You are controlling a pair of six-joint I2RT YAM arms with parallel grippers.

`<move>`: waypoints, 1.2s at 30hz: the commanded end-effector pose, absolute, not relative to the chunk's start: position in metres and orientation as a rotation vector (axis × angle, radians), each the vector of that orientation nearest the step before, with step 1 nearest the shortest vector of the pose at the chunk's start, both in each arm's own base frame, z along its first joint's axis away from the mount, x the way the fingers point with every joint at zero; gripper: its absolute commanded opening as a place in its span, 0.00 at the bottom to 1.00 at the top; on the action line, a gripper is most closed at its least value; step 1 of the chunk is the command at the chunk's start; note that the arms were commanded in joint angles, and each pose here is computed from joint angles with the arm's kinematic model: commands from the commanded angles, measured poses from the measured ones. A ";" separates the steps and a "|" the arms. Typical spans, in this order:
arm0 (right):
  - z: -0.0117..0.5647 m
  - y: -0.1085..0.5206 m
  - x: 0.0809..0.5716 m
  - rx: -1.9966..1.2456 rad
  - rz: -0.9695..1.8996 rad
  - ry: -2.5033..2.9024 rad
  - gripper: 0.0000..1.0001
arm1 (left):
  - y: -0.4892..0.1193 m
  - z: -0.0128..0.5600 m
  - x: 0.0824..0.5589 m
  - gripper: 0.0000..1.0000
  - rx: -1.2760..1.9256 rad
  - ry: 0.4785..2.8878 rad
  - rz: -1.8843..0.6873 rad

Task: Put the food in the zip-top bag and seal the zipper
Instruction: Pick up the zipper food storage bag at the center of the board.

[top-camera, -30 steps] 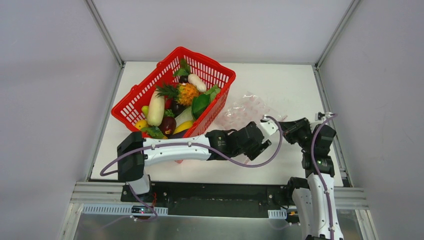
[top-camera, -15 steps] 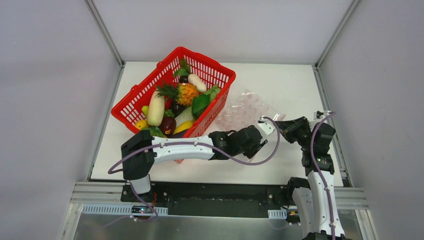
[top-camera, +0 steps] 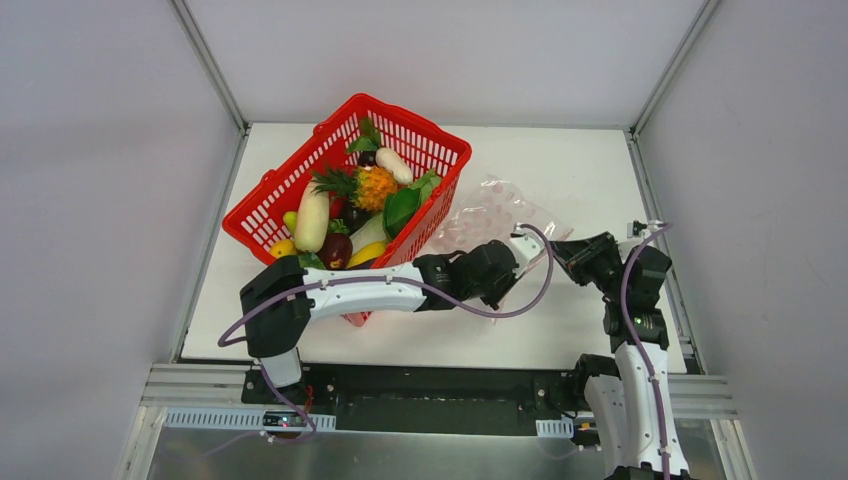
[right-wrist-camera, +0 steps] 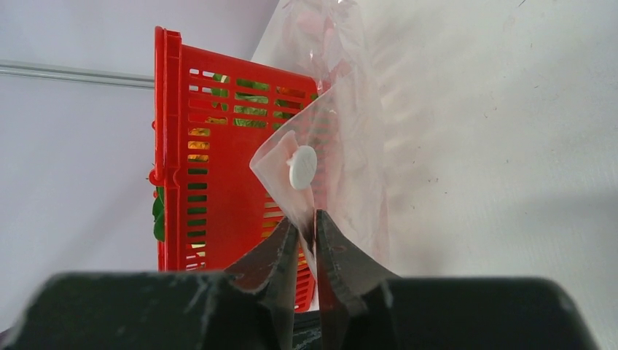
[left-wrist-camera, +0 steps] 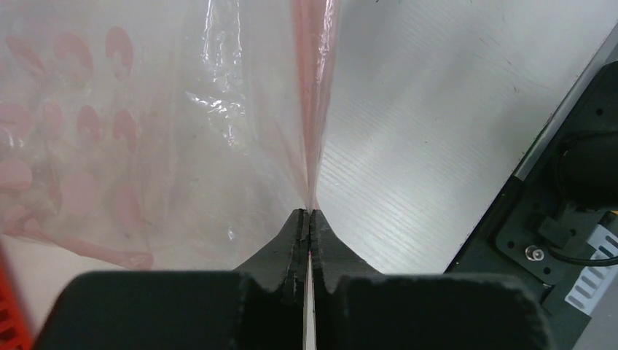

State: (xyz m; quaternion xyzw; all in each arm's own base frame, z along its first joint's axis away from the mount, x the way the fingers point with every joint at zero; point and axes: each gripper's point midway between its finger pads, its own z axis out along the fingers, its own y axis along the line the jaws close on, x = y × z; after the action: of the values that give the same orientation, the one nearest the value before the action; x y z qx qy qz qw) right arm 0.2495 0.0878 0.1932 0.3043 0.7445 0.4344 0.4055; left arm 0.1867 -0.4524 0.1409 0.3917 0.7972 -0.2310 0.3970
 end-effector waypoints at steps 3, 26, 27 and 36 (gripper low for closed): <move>0.200 0.089 0.250 0.707 1.108 1.853 0.30 | -0.457 0.158 0.188 0.00 0.996 2.001 -0.705; 0.259 0.111 0.223 0.326 1.147 1.793 0.81 | -0.429 0.258 0.162 0.00 1.148 1.904 -1.198; 0.262 0.114 0.221 0.303 1.174 1.779 0.79 | -0.426 0.257 0.159 0.00 1.166 1.912 -1.200; 0.282 0.145 0.182 -0.037 1.398 1.634 0.33 | -0.419 0.269 0.152 0.00 1.144 1.859 -1.298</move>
State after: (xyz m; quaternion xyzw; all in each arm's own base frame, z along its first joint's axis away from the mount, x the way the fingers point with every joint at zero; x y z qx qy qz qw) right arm 0.2060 0.1297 0.2537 0.0809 0.7115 0.5266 0.4582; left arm 0.1568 -0.4238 0.2407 0.4275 0.7304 -0.4549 0.2773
